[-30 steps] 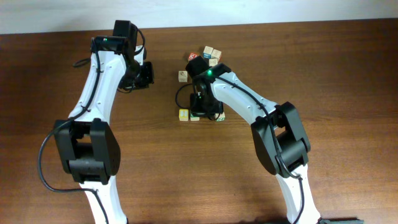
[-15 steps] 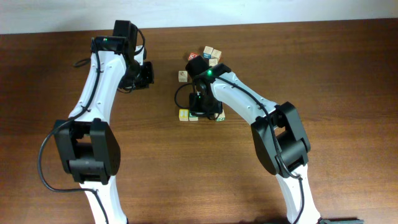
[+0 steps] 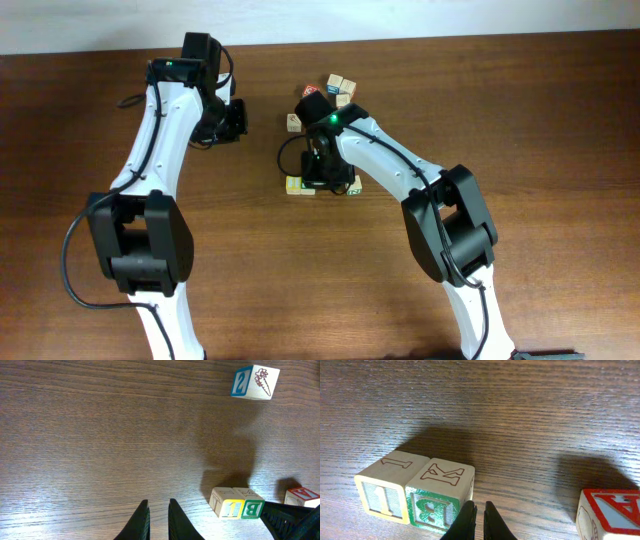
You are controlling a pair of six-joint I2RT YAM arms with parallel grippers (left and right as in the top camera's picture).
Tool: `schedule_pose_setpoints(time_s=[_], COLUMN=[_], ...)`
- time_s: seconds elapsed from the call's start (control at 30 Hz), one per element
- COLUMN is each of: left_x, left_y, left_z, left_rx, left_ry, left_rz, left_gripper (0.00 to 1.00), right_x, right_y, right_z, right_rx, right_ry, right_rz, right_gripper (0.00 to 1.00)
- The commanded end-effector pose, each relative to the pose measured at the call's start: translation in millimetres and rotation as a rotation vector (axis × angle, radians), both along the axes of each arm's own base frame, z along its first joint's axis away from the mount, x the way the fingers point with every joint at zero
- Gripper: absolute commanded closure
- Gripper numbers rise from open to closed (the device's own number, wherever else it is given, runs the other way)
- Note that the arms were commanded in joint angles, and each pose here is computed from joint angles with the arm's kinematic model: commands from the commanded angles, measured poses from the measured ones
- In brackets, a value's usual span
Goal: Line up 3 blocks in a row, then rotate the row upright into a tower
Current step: 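Push the A block with the right gripper into line with B and 1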
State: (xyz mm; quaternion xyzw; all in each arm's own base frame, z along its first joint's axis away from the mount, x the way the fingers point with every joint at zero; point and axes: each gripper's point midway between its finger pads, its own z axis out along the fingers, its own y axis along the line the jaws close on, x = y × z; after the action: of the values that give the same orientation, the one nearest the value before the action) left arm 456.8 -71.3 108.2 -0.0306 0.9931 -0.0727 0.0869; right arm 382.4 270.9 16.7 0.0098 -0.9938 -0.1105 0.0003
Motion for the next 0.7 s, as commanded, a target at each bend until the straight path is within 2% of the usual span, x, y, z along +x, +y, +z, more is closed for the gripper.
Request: schedule_pose_setpoints(time_s=[0.0, 0.3, 0.37, 0.47, 0.6, 0.67], left_x=[-0.4, -0.7, -0.5, -0.4, -0.4, -0.3], left_y=[1.5, 0.4, 0.9, 0.9, 0.9, 0.9], left_z=[3.5, 3.6, 3.6, 3.6, 3.6, 3.6], left_rx=[0.004, -0.002, 0.001, 0.001, 0.001, 0.001], left_ry=[-0.007, -0.006, -0.007, -0.007, -0.007, -0.007], left_rz=[0.014, 0.013, 0.013, 0.013, 0.013, 0.013], left_gripper=[0.88, 0.87, 0.86, 0.87, 0.87, 0.87], right_x=[2.7, 34.2, 38.5, 35.2, 27.3, 19.7], right_y=[-6.2, -57.2, -86.8, -113.0, -125.9, -117.3], right_z=[13.3, 92.9, 90.2, 68.9, 42.0, 32.1], right_rx=[0.005, -0.011, -0.094, -0.123, -0.127, -0.075], right_ry=[0.005, -0.057, -0.054, -0.010, 0.036, 0.061], right_rz=[0.019, 0.001, -0.026, 0.027, 0.034, 0.066], right_gripper=[0.88, 0.73, 0.73, 0.74, 0.75, 0.75])
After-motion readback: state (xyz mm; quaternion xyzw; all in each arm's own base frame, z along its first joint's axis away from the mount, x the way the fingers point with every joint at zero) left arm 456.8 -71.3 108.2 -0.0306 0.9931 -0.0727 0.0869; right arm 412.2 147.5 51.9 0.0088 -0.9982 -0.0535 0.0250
